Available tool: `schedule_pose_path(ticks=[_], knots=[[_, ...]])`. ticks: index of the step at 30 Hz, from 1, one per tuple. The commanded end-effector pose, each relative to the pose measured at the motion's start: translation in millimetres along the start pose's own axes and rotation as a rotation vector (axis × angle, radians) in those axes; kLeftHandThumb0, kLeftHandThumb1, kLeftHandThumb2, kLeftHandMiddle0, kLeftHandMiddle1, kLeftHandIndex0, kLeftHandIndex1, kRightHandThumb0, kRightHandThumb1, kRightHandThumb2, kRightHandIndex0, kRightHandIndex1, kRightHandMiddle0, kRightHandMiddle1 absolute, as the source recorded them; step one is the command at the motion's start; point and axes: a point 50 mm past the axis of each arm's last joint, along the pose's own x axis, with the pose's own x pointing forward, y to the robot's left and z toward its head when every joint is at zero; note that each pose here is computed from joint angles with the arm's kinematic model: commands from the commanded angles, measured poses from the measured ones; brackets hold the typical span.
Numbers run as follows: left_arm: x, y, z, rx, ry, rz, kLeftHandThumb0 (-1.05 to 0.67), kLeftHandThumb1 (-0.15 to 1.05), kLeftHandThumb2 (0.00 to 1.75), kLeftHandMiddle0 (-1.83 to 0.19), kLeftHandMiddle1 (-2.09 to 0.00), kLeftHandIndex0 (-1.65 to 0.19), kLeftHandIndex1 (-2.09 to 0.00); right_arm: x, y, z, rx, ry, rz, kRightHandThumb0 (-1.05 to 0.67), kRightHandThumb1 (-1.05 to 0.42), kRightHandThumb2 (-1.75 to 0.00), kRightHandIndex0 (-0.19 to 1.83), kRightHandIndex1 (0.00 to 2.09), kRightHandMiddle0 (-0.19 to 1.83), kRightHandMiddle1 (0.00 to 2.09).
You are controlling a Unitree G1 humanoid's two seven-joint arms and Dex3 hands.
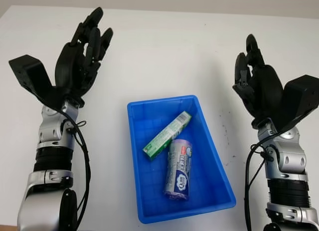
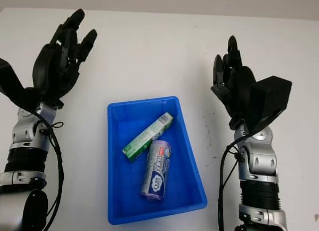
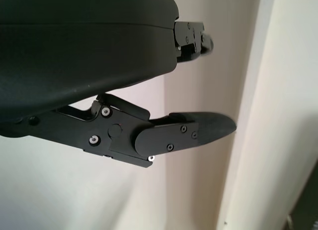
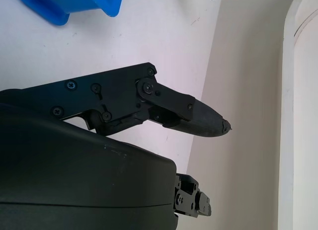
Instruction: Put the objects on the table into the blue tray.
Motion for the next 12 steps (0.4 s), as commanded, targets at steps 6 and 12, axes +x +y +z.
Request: schedule_pose_path(ticks=[6,12], knots=[[3.4,12.8,-17.1,0.002,0.086,0.055,-0.76,1.05,0.69,0.19,0.0,0.19,0.0,2.7,1.1,-2.5,0.014,-0.012,0.001,-0.69,-1.05,-0.8,-0.19,0.0,-0.19,0.0],[-0.3,10.1,-29.2,-0.039,0.11,0.063,-0.79,1.05,0.67,0.19,0.0,0.19,0.0,1.8,-0.1,-3.0,0.025,-0.01,-0.004,-0.7,-1.05,-0.79,-0.19,0.0,-0.19,0.0]])
